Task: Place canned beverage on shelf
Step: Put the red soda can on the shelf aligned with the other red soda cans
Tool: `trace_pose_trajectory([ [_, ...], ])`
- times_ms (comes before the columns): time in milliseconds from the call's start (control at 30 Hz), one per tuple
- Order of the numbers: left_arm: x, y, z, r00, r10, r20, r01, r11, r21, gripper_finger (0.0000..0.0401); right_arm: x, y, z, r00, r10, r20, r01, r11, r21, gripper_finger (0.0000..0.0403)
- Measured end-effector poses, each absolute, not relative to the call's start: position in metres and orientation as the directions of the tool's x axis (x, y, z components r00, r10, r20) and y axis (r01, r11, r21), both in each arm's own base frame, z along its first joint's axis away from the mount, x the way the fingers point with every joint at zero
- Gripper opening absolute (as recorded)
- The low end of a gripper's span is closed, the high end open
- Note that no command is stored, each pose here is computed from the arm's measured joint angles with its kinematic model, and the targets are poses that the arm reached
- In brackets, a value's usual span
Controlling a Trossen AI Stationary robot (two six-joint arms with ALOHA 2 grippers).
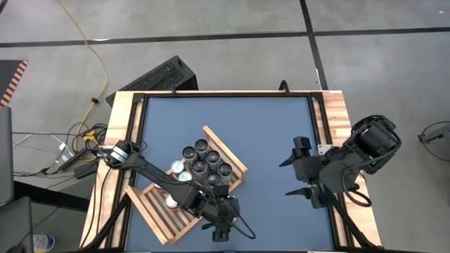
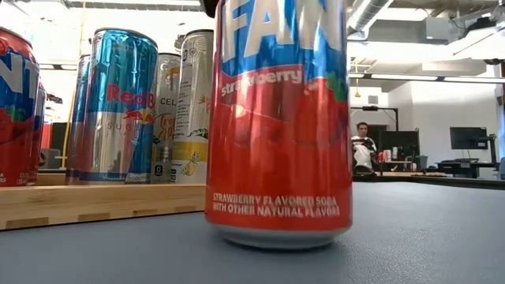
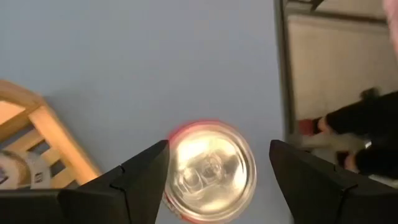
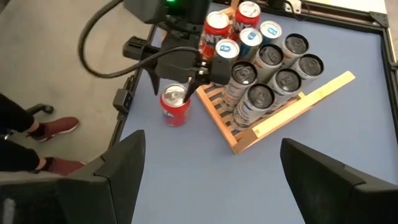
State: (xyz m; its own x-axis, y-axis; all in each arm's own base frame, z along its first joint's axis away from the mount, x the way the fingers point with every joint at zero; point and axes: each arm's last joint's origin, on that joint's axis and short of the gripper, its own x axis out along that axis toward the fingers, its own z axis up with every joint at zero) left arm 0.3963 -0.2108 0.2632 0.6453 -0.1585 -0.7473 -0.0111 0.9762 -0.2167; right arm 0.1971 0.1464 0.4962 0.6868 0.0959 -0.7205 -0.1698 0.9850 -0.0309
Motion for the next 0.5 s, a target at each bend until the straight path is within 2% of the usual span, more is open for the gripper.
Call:
trace_pose_trajectory([
  [100, 0.397, -0.213, 0.274, 0.66, -0.165, -0.733, -0.026, 0.97, -0.242, 0.0266, 0.196, 0.148, 0.496, 0.686, 0.102, -0.72, -0.178, 0.984, -0.03, 0.0332],
  [233, 0.392, -0.22, 0.287, 0.69, -0.105, -0.716, -0.075, 0.974, -0.216, 0.0266, 0.195, 0.149, 0.496, 0.685, 0.107, -0.721, -0.184, 0.983, -0.029, 0.0332],
  [500, 0.386, -0.227, 0.278, 0.677, -0.075, -0.732, -0.176, 0.949, -0.26, 0.0265, 0.192, 0.154, 0.496, 0.682, 0.122, -0.721, -0.204, 0.979, -0.027, 0.0332],
])
